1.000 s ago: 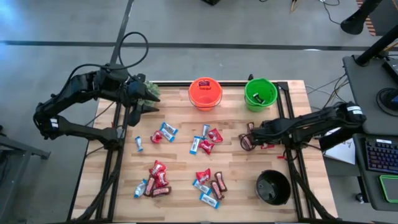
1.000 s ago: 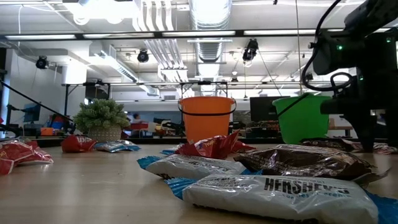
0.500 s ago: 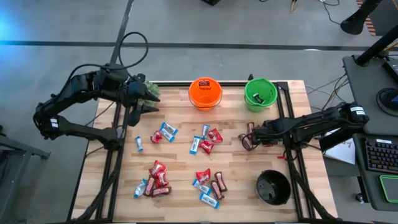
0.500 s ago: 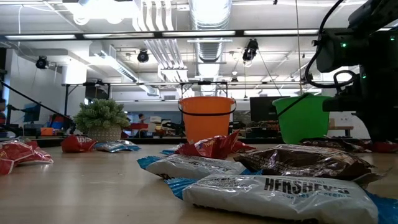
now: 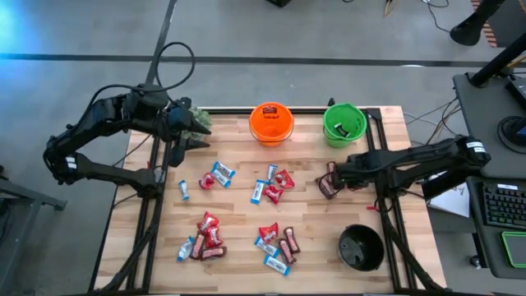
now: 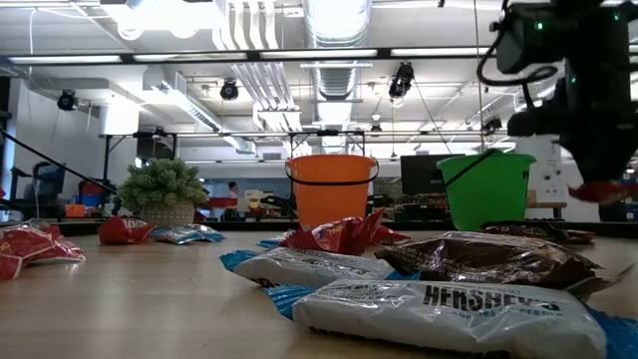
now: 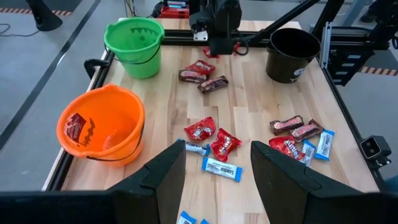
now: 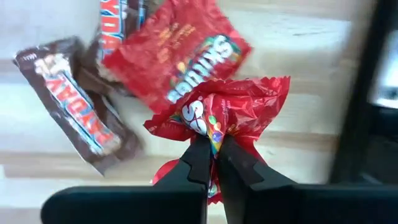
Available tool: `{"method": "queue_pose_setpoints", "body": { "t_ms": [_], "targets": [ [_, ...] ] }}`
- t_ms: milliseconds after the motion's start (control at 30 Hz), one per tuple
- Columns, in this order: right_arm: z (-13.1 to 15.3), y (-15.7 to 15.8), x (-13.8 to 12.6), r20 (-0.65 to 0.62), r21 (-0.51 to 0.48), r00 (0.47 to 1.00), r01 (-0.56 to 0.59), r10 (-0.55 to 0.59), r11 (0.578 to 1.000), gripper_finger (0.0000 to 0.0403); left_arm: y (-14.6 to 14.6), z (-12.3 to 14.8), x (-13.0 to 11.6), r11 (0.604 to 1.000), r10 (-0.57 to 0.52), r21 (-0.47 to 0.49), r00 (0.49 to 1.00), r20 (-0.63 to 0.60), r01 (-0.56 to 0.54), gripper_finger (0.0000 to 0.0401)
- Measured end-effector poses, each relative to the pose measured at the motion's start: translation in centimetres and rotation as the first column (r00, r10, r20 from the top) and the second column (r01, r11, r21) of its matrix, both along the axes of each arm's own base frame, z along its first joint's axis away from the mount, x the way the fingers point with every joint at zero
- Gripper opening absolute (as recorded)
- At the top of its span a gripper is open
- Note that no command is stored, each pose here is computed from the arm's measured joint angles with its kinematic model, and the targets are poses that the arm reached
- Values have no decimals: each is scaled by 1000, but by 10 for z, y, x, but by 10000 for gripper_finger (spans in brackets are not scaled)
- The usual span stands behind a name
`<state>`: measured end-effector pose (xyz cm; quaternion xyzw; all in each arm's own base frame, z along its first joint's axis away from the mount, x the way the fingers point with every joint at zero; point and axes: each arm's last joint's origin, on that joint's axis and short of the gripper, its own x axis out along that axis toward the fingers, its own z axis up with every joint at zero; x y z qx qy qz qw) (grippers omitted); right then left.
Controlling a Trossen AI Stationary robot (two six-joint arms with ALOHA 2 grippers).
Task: Organize candy in baskets
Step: Put the red chocolate into the black bucket
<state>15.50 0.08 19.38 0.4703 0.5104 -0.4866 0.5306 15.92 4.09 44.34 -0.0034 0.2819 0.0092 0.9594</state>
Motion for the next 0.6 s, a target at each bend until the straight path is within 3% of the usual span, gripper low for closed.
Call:
{"method": "queue_pose_setpoints", "body": {
  "t_ms": [233, 600],
  "targets": [
    [56, 11, 5, 24, 70, 989, -144, 143, 987, 11, -1, 0, -2, 1000, -3, 3, 1000, -5, 3, 165],
    [139, 30, 11, 258, 75, 941, -244, 218, 967, 12, -1, -2, -4, 1000, -20, 21, 999, -31, 21, 165]
  ]
}}
